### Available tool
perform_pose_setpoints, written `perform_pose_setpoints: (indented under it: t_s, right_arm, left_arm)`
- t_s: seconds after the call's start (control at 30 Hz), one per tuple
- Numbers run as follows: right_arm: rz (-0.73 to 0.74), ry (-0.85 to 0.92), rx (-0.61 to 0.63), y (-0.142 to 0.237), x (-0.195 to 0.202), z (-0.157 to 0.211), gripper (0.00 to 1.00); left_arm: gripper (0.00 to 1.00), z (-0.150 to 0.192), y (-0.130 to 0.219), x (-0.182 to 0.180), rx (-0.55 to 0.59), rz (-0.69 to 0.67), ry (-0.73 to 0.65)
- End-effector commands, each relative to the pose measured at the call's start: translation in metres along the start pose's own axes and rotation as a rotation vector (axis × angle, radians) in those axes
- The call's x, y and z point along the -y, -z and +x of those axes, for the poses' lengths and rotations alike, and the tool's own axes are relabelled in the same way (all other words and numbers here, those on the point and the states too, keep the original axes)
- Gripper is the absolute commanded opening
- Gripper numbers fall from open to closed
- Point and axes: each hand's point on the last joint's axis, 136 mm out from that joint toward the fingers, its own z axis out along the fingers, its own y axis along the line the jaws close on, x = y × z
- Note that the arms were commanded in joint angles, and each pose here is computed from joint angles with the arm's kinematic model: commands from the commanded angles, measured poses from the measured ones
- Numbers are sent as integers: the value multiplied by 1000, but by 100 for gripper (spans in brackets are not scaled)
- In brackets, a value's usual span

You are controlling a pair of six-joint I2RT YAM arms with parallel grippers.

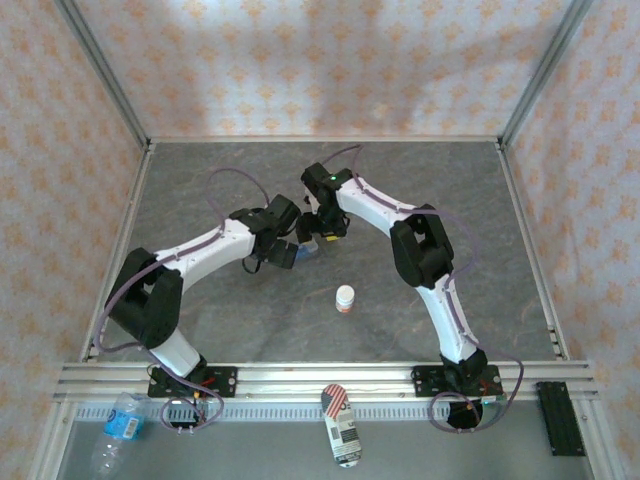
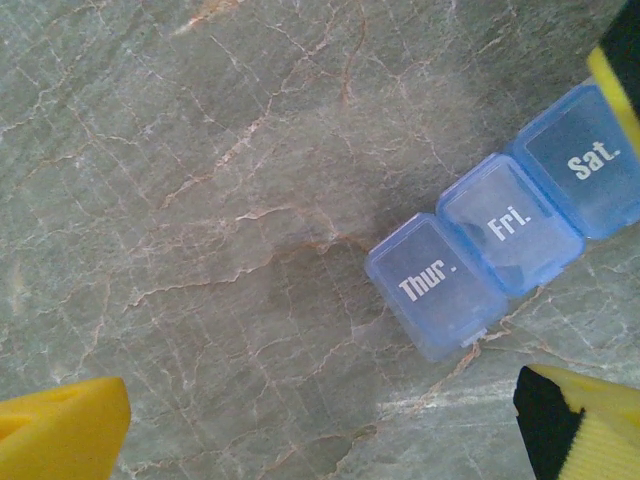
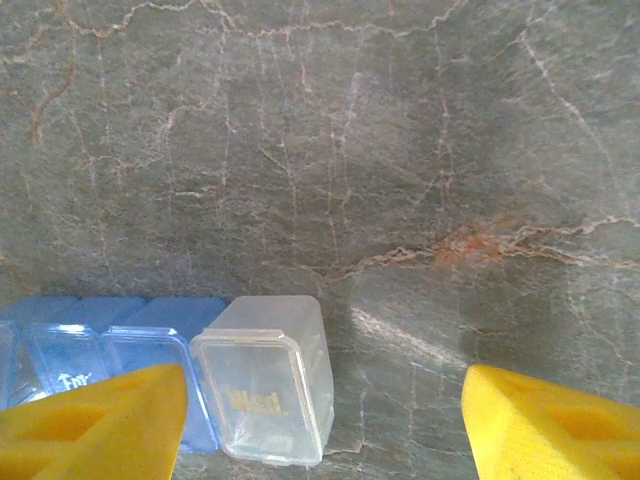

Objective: Sort the pills into containers

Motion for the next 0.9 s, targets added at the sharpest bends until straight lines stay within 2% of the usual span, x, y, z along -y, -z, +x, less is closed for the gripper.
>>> perform_pose_setpoints:
  t_s: [0.0, 0.43, 0.87]
  right_arm:
    - [42, -19, -17, -11, 9, 4, 72]
    - [72, -27, -28, -19, 15, 7, 72]
    - [131, -1, -55, -29, 24, 17, 71]
  left_arm:
    - [100, 1, -9, -3, 3, -49, -31]
    - [100, -2, -25, -5, -1, -90, -24]
    - [100, -20, -18, -17, 36, -113, 26]
